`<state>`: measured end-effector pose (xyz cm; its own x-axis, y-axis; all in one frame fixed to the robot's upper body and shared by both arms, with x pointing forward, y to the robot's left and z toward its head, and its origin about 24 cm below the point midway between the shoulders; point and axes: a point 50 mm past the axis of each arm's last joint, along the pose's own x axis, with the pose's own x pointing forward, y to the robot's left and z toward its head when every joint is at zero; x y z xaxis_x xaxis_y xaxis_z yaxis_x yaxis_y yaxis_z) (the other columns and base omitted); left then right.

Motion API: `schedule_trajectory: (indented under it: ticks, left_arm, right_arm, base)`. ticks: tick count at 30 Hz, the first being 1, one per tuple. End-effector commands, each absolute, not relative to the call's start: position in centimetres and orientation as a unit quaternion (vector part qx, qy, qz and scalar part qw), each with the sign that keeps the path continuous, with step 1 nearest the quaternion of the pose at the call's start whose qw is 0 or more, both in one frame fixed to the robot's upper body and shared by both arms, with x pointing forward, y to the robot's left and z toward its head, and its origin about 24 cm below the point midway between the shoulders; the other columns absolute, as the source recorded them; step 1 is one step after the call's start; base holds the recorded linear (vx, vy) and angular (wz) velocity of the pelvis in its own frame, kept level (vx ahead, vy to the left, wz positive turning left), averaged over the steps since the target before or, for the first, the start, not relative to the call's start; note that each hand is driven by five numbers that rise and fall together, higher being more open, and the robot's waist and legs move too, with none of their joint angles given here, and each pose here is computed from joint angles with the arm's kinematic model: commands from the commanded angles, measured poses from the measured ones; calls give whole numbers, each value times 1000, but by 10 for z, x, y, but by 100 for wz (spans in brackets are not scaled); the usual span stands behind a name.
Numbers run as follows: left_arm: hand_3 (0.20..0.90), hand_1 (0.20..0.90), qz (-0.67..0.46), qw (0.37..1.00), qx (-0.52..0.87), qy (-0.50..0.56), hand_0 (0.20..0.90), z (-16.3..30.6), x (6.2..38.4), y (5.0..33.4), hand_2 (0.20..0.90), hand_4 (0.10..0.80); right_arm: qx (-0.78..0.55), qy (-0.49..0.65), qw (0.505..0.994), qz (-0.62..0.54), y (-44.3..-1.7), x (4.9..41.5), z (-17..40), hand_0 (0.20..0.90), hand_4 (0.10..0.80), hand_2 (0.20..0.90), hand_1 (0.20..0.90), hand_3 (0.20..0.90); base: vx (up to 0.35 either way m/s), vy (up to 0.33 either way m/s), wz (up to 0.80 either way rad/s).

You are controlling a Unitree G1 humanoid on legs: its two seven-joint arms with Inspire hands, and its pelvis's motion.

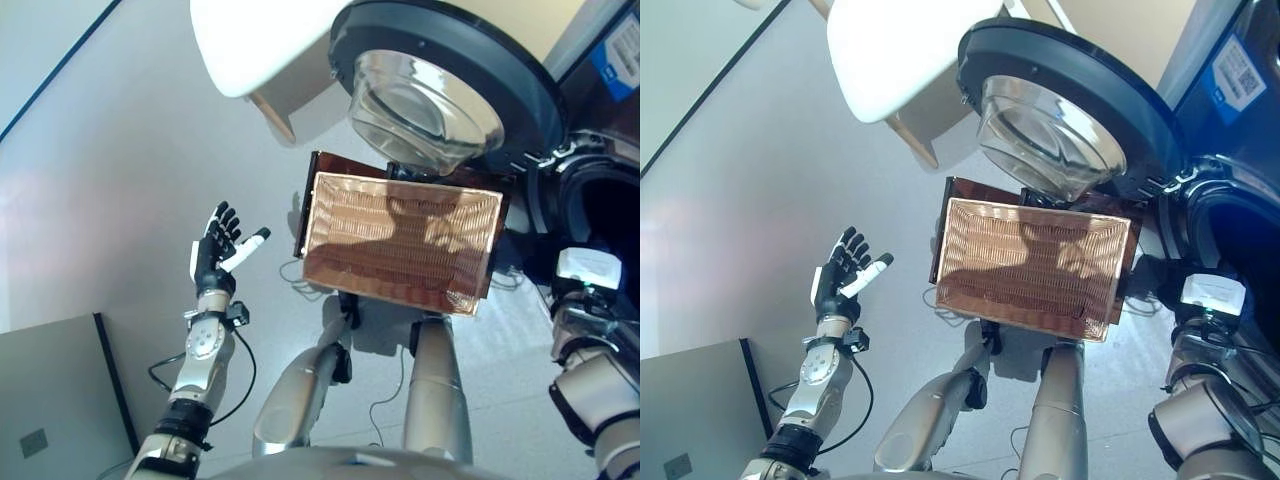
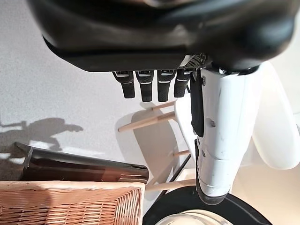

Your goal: Pick up the clothes and place them into the washing machine

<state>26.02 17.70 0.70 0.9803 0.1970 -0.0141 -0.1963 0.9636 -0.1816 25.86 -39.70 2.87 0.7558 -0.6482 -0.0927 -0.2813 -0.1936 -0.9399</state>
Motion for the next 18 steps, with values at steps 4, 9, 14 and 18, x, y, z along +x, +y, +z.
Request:
schedule_trajectory:
  ticks: [4, 9, 14, 18]
  left_arm:
    - [900, 900, 158, 980, -86, -91, 900, 35, 260, 206, 900, 800]
    - [900, 900, 162, 979, -87, -86, 900, 32, 258, 207, 900, 800]
    - [900, 900, 192, 974, -89, -82, 900, 28, 255, 216, 900, 800]
    - [900, 900, 207, 972, -75, -79, 900, 25, 251, 223, 900, 800]
  right_arm:
    - [-773, 298, 516, -221, -425, 253, 64, 200, 300, 200, 200, 200]
    - [-682, 286, 607, -292, -422, 251, 57, 900, 800, 900, 900, 900]
    - [-518, 243, 742, -350, -397, 245, 21, 900, 800, 900, 900, 900]
    - [-453, 189, 795, -357, -374, 249, 11, 900, 800, 900, 900, 900]
  base:
    - [8, 4, 0]
    - [21, 7, -2]
    - [27, -1, -9]
    - [30, 3, -12]
